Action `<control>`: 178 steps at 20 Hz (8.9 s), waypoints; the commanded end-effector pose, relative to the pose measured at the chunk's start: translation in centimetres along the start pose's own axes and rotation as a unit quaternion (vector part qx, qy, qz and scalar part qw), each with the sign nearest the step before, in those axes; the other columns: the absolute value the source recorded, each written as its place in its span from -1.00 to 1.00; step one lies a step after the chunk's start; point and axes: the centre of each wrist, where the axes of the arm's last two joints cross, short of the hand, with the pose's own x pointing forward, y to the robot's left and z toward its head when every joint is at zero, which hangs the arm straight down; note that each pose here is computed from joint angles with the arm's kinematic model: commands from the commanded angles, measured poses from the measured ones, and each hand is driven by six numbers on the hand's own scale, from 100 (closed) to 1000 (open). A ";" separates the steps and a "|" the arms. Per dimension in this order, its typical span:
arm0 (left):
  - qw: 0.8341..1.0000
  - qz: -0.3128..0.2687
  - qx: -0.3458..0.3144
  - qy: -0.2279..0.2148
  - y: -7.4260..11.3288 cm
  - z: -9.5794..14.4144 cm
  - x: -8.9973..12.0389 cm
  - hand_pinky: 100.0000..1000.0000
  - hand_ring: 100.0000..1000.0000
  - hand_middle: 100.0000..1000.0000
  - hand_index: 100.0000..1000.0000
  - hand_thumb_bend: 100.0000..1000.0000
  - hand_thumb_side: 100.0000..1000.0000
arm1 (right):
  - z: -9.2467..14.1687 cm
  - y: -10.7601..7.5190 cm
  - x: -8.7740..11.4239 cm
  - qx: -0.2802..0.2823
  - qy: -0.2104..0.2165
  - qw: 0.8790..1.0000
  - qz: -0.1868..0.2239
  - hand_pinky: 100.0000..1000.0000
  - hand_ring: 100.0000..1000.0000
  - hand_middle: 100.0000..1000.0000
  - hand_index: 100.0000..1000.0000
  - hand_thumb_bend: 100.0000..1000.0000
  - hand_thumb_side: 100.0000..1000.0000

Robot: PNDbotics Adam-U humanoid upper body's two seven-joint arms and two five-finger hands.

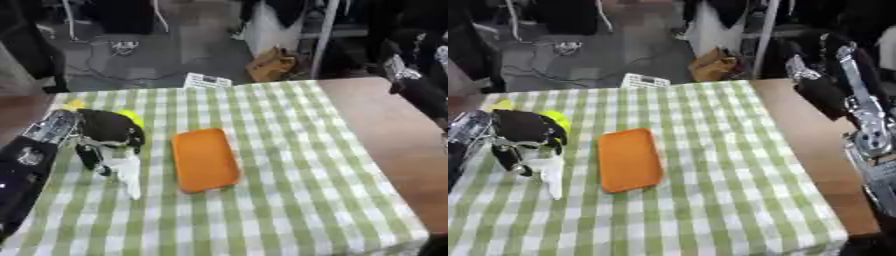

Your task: Pick up objects on the table and place them in the box.

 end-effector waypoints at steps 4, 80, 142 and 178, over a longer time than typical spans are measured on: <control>1.000 -0.008 -0.016 0.000 1.1 0.0 -0.7 0.67 0.78 0.52 0.52 0.16 -0.81 | -0.5 -0.8 0.6 -0.004 -0.015 1.000 0.008 -0.44 0.02 0.07 0.60 -0.61 0.20; 0.989 0.058 -0.128 -0.052 -2.9 -1.8 1.9 0.31 0.02 -0.41 -0.34 -0.18 -1.00 | -0.6 -0.8 0.5 -0.003 -0.015 1.000 0.008 -0.44 0.02 0.07 0.60 -0.62 0.21; 0.960 0.261 -0.087 0.046 -1.9 3.4 -2.0 1.00 0.97 0.81 0.78 0.48 0.68 | -0.4 -0.7 0.3 -0.003 -0.011 1.000 0.007 -0.44 0.02 0.07 0.60 -0.63 0.22; 0.922 0.295 -0.195 0.155 -3.9 3.7 -2.0 0.13 0.30 0.32 0.52 0.21 -0.48 | -0.3 -0.5 0.1 -0.001 -0.006 1.000 0.003 -0.44 0.01 0.06 0.60 -0.64 0.22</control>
